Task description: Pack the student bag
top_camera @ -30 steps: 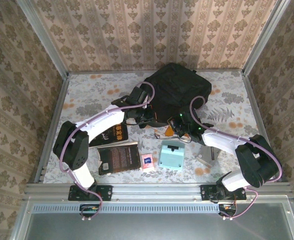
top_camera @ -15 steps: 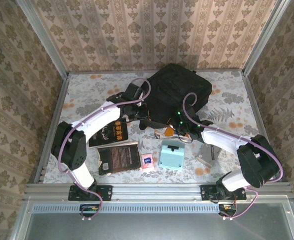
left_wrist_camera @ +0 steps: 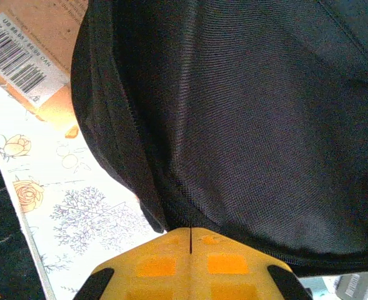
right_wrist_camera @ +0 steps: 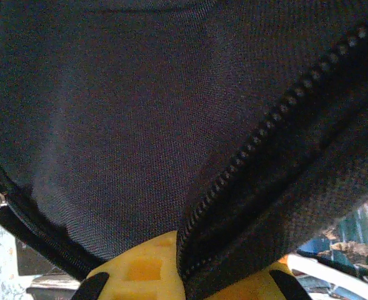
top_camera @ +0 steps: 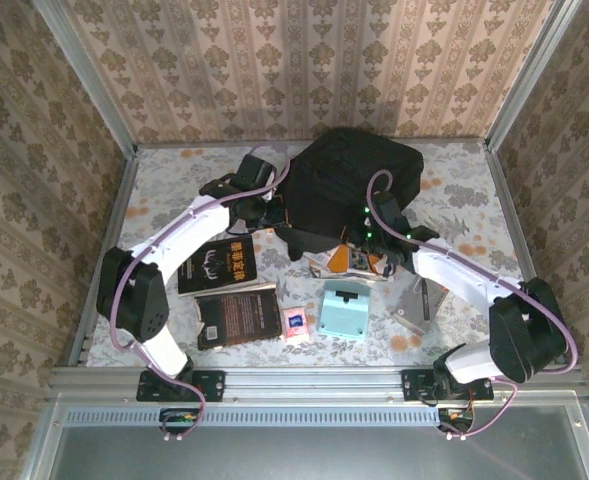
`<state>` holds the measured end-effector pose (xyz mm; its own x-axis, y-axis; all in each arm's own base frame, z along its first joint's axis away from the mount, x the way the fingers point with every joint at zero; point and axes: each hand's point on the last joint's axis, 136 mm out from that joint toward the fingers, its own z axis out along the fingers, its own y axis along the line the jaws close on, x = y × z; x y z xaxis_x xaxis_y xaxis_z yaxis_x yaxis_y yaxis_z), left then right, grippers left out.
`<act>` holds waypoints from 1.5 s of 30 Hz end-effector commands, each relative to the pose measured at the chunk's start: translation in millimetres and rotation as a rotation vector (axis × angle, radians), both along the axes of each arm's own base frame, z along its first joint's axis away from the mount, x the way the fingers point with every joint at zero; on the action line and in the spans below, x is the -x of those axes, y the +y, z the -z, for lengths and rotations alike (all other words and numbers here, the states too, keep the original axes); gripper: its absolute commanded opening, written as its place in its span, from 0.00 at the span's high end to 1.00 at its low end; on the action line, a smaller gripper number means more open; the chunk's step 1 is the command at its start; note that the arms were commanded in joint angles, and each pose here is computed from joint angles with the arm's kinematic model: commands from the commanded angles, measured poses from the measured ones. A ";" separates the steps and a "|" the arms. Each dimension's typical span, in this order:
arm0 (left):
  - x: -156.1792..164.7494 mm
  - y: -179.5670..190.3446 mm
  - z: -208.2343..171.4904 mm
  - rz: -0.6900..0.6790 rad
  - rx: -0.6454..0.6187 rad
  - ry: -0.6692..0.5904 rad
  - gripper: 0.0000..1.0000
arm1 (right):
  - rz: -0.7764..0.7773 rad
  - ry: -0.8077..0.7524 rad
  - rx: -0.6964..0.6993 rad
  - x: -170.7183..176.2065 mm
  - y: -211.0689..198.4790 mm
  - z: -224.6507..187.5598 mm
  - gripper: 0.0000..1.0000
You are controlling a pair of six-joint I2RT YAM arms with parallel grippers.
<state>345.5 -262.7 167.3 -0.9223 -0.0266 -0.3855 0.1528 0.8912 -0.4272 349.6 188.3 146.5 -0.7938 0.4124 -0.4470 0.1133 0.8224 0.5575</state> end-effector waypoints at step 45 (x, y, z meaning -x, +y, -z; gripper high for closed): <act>61.0 -122.6 -27.3 0.081 0.398 0.187 1.00 | 0.493 0.213 -0.522 42.7 -37.4 -49.9 0.42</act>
